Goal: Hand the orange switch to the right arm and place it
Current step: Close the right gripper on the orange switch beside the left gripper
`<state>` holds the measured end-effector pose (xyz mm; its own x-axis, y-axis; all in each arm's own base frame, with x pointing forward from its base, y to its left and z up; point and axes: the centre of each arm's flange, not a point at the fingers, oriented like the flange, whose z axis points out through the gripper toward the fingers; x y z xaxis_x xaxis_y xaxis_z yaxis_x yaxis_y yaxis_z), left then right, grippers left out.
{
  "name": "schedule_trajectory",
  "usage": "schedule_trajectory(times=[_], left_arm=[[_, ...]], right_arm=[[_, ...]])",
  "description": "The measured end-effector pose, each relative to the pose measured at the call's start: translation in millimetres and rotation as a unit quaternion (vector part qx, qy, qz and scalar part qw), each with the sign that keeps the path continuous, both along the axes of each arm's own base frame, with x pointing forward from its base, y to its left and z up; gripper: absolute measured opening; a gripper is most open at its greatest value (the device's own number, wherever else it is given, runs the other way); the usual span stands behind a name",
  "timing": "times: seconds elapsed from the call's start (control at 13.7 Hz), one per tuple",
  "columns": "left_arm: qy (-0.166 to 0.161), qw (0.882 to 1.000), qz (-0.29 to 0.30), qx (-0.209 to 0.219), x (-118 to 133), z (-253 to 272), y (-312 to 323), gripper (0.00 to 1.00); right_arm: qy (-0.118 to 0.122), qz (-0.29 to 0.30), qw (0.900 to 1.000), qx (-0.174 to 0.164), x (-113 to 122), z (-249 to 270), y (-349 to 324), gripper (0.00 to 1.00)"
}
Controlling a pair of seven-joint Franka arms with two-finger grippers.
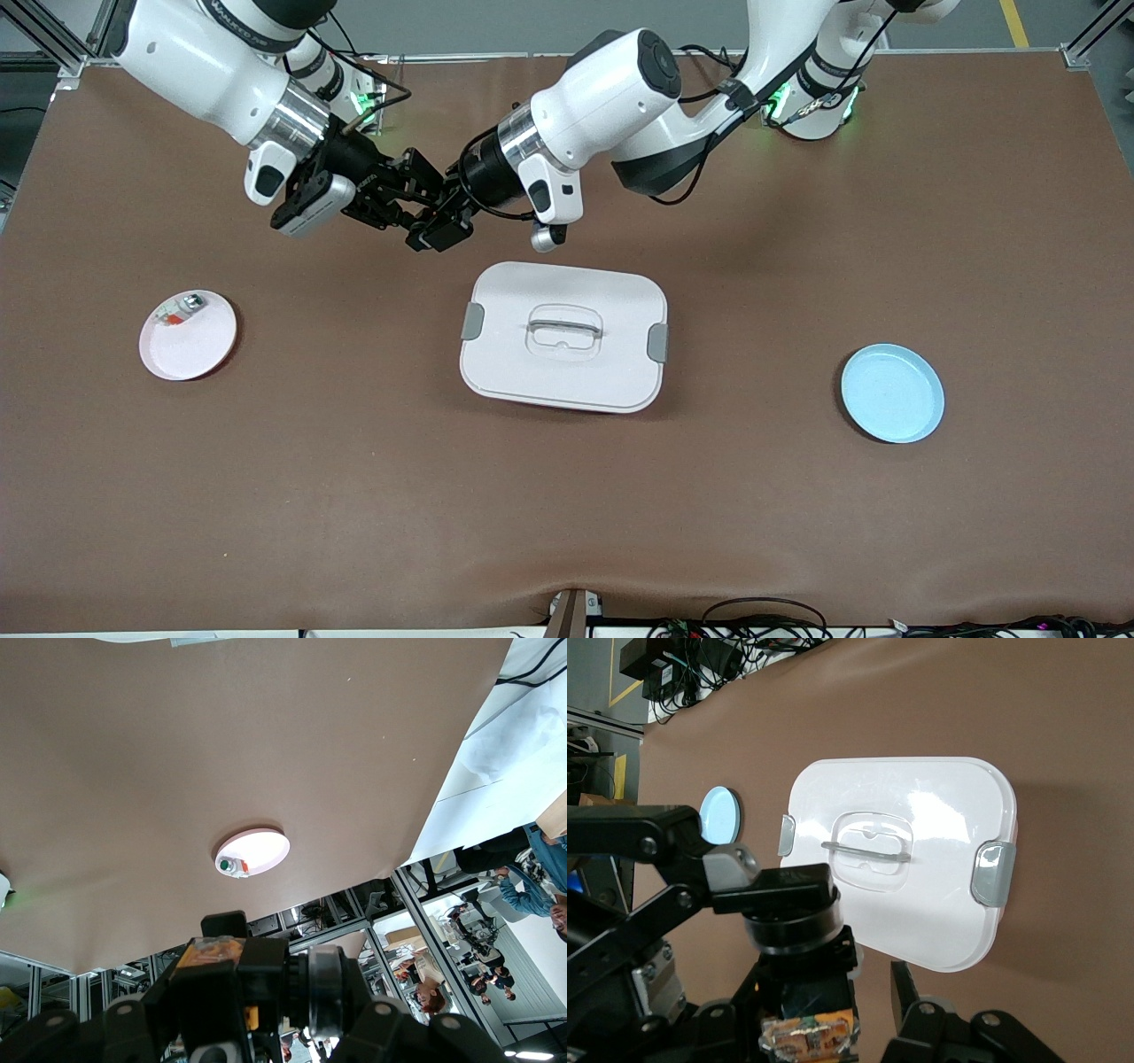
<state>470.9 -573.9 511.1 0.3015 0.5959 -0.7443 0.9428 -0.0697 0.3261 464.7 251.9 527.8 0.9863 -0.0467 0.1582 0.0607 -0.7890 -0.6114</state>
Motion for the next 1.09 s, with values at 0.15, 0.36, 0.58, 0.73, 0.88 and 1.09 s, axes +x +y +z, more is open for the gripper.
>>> schedule_trajectory(times=[0.15,0.36,0.58,0.73,0.88,1.09], left_arm=[[0.000,1.000,0.000,0.000,0.0,0.1,0.0,0.72],[0.001,1.000,0.000,0.000,-0.3,-0.8,-0.5,0.72],[0.000,1.000,0.000,-0.001,0.2,0.0,-0.6,0.72],[0.000,1.000,0.001,-0.002,0.5,0.8,-0.5,0.72],[0.000,1.000,0.001,-0.002,0.5,0.8,-0.6,0.72],[-0.001,1.000,0.000,-0.004,-1.4,1.1,-2.5,0.72]], right_arm=[[-0.001,-0.001,1.000,0.001,-0.2,2.1,-1.7,0.61],[-0.002,0.001,1.000,0.002,-0.6,4.3,-0.8,0.52],[-0.008,0.006,1.000,0.001,-0.5,8.0,0.1,0.41],[-0.009,0.006,1.000,0.001,-0.3,8.8,0.0,0.41],[-0.009,0.006,1.000,0.001,-0.2,8.8,-0.1,0.41],[-0.007,0.014,1.000,-0.007,0.0,11.1,-1.2,0.41]])
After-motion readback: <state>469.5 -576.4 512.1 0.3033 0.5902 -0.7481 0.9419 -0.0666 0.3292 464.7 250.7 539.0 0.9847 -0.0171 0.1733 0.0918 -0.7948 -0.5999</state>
